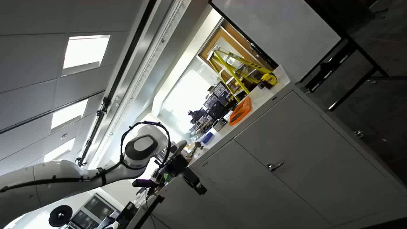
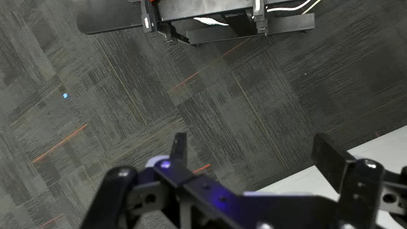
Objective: Open the drawer door on the right
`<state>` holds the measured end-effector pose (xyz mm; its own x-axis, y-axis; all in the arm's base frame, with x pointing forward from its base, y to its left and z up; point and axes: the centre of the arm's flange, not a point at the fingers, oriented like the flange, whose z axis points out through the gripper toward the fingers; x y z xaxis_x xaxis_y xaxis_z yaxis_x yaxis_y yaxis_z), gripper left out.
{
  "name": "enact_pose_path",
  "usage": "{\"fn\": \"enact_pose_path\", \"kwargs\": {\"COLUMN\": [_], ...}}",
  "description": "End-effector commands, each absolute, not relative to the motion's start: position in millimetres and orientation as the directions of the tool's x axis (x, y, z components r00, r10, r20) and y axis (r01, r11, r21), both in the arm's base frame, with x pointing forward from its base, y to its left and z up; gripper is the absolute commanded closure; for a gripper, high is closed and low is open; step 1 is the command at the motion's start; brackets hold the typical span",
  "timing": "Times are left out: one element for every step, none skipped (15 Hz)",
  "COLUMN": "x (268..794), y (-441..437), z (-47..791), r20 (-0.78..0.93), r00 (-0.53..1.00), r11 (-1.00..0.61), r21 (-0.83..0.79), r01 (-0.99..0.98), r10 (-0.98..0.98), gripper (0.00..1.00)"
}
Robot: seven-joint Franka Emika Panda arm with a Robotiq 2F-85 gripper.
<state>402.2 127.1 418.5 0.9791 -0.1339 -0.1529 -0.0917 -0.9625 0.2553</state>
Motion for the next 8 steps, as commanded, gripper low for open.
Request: {"fn": "enact_pose_path", "kwargs": {"x": [402, 402, 402, 402, 402, 402, 406, 412], "y": [127, 127, 127, 127, 127, 127, 126, 125], "z": [419, 419, 419, 419, 419, 419, 417, 414], "r20": [-0.153, -0.153, -0.153, -0.153, -0.153, -0.153, -0.145, -0.138], "r00": [0.979, 0.979, 0.979, 0.979, 0.979, 0.979, 0.980, 0.980], "r11": [-0.963, -0.963, -0.963, -0.963, -0.963, -0.963, -0.963, -0.964], "r21": [0.255, 0.255, 0.255, 0.255, 0.255, 0.255, 0.250, 0.243], "r01": [-0.092, -0.092, -0.092, -0.092, -0.092, -0.092, -0.099, -0.110], "r10": [-0.134, -0.134, -0.134, -0.134, -0.134, -0.134, -0.139, -0.146], "gripper": [0.00, 0.00, 0.00, 0.00, 0.00, 0.00, 0.00, 0.00]}}
